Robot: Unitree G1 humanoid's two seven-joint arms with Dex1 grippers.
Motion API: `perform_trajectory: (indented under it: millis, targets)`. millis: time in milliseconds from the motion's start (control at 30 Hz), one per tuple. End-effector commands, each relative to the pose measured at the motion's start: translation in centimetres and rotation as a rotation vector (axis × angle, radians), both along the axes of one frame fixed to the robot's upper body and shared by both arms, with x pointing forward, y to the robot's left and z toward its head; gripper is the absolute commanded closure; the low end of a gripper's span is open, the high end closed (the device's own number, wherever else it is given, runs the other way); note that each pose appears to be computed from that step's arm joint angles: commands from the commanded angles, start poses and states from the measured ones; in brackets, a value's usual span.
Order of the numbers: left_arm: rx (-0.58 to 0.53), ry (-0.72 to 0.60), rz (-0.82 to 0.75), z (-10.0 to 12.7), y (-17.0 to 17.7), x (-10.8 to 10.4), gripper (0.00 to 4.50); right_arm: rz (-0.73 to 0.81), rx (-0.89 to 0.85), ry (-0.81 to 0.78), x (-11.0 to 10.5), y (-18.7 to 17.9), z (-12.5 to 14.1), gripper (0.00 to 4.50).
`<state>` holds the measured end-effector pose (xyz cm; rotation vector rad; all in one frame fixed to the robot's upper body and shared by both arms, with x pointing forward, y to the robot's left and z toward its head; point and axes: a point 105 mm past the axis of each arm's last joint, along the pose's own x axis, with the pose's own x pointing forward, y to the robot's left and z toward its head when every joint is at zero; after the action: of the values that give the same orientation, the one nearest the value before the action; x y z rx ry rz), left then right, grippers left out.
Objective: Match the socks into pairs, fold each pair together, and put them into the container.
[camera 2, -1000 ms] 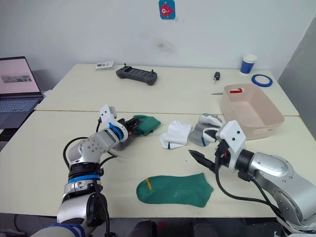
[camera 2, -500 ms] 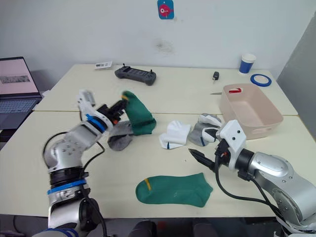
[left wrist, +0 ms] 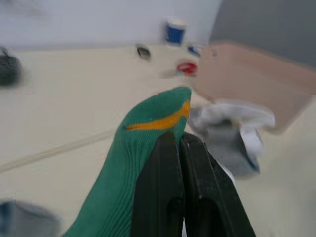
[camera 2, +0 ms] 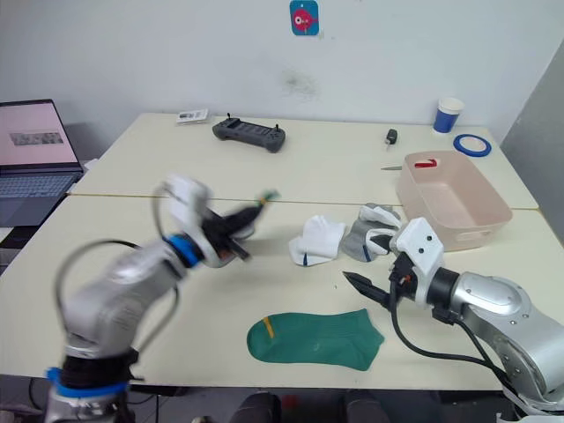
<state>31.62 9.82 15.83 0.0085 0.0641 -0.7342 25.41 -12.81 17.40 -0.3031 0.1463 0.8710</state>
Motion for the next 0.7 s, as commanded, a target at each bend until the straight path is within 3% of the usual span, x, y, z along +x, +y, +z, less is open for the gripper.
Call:
perform_trajectory:
  millis: [33, 100, 200, 267, 500, 600, 700]
  targets:
    - [0.041, -0.091, -0.03, -0.8, -2.5, 0.0, 4.45, -0.011, -0.021, -0.046, -0.1, -0.7, 0.9, 0.0]
    - [0.053, -0.063, -0.101, -2.9, -5.7, -0.5, 4.45, -0.03, -0.046, -0.037, -0.4, -1.4, 0.6, 0.0]
    - [0.044, -0.024, -0.171, -3.8, -8.1, -1.3, 4.45, -0.054, -0.081, -0.025, -0.7, -2.2, 0.3, 0.0]
    - [0.095, 0.009, -0.278, -5.0, -9.4, -2.6, 4.45, -0.072, -0.099, -0.019, -0.8, -2.8, 0.1, 0.0]
    - [0.154, -0.006, -0.423, -5.9, -10.0, -4.0, 4.45, -0.072, -0.108, -0.005, -1.4, -2.9, -0.3, 0.0]
    - [0.175, -0.036, -0.455, -5.6, -9.9, -4.2, 3.82, -0.065, -0.108, -0.002, -1.3, -2.7, -0.5, 0.0]
    - [0.173, -0.05, -0.468, -5.2, -9.8, -4.3, 2.91, -0.056, -0.11, -0.001, -1.2, -2.6, -0.6, 0.0]
